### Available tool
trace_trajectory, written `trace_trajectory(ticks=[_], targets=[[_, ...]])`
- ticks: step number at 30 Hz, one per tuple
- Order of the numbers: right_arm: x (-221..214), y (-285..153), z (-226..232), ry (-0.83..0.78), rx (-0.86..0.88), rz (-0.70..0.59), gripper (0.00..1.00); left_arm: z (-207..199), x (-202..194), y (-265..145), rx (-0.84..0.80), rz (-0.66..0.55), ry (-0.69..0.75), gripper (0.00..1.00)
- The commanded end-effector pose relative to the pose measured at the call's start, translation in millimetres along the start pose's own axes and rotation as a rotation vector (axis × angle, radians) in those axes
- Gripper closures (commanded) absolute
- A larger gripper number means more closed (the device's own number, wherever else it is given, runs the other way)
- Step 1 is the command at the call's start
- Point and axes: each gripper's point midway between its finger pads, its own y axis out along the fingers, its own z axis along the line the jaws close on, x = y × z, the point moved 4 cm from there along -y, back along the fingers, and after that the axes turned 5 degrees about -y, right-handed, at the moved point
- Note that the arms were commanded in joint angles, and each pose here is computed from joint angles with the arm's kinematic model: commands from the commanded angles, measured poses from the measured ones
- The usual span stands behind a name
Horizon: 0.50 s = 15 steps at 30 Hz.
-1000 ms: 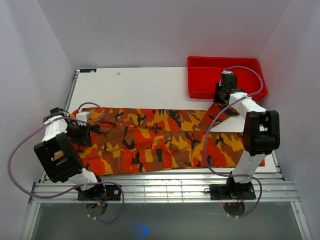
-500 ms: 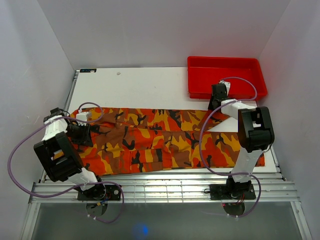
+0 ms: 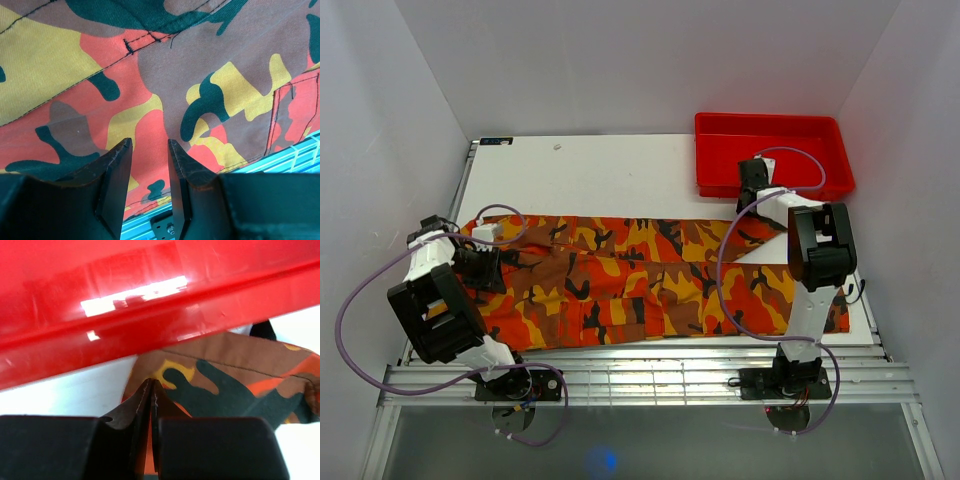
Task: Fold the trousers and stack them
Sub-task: Flatten the trousers out
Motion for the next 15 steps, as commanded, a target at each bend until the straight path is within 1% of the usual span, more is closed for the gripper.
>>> trace_trajectory(ticks=[1,5,6,7,9,10,12,14,15], targets=[[11,-20,-16,-0.021,0.003,0.001,0.92,4,7,-6,0.014,-0.016,0.004,0.54],[29,-44,-20,-0.014,0.053,-0.113,0.92,2,9,-5,-0.001,-0.025,-0.006,0.54],[35,-49,-18,-0.013,0.077,-0.147,0.89,2,9,-5,-0.006,-0.025,-0.010,0.54],[36,-50,-13,-0.014,0.112,-0.146,0.81,1,10,-4,-0.014,-0.025,-0.017,0.54],[33,-50,-6,-0.011,0.125,-0.128,0.66,1,10,-2,-0.025,-0.021,-0.025,0.55],[37,-50,-4,-0.006,0.123,-0.130,0.60,0,10,-2,-0.030,-0.020,-0.028,0.54],[33,-43,1,-0.007,0.116,-0.109,0.54,0,10,-2,-0.030,-0.020,-0.028,0.55],[36,-39,5,-0.010,0.106,-0.106,0.53,0,9,-3,-0.028,-0.020,-0.026,0.55],[28,-28,7,-0.020,0.094,-0.075,0.49,-1,8,-3,-0.027,-0.019,-0.023,0.55]])
